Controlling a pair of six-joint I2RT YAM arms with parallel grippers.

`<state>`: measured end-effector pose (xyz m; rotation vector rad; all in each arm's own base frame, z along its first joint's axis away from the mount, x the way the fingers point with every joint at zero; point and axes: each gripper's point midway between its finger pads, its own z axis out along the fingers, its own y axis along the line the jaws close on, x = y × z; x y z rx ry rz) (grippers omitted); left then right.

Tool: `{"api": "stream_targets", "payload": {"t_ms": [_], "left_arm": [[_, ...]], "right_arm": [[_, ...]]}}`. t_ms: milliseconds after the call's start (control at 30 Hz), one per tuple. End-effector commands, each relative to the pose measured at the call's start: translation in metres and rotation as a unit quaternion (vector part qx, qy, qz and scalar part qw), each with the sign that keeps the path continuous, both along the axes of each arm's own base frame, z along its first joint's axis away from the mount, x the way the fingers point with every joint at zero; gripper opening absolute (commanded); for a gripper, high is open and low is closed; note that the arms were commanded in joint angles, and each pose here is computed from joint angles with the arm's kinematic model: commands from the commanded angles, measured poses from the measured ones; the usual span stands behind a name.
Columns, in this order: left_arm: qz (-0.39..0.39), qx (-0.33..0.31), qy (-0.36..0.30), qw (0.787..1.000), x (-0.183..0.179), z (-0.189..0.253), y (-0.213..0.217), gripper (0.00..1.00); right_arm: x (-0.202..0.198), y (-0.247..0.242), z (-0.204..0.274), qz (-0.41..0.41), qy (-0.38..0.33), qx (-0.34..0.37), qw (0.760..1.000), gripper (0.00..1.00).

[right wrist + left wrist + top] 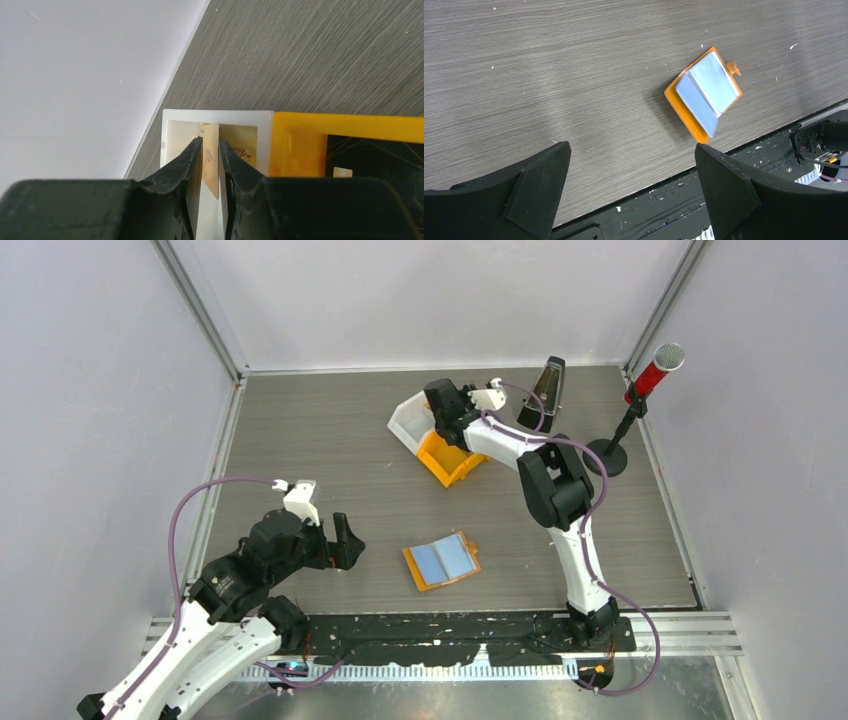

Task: Take the credit cards out of the card holder
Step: Place the credit card in the storage box, then remove the credit card from the card holder.

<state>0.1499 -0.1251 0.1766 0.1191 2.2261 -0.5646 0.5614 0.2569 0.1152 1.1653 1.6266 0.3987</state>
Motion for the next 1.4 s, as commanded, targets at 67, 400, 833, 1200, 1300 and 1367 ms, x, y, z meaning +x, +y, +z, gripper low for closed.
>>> {"api": "stream_targets", "payload": {"t_ms": [67,400,833,1200,1300,1367], "left_arm": [[0.002,-0.006,-0.012,1.0,0.003,0.01,-0.001,0.99],[0.003,0.005,0.0,1.0,0.004,0.006,-0.001,0.99],[-0.031,-0.023,0.047,0.998,-0.001,-0.011,-0.026,0.96],[-0.102,-0.101,0.123,0.982,0.003,-0.028,-0.088,0.87],[-0.118,-0.121,0.132,0.977,0.009,-0.029,-0.104,0.81],[-0.136,-0.149,0.138,0.97,0.013,-0.025,-0.12,0.77]], "right_arm": [[-0.001,-0.021,0.062,-0.008,-0.028,0.001,1.0,0.29],[-0.037,-0.036,0.136,0.075,-0.047,-0.026,0.996,0.39],[-0.182,-0.01,0.112,0.423,-0.027,-0.11,0.899,0.43],[-0.318,-0.006,0.014,0.568,0.018,-0.064,0.82,0.42],[-0.347,0.002,0.0,0.608,0.023,-0.057,0.792,0.43],[-0.361,0.006,-0.005,0.622,0.026,-0.06,0.78,0.45]]}}
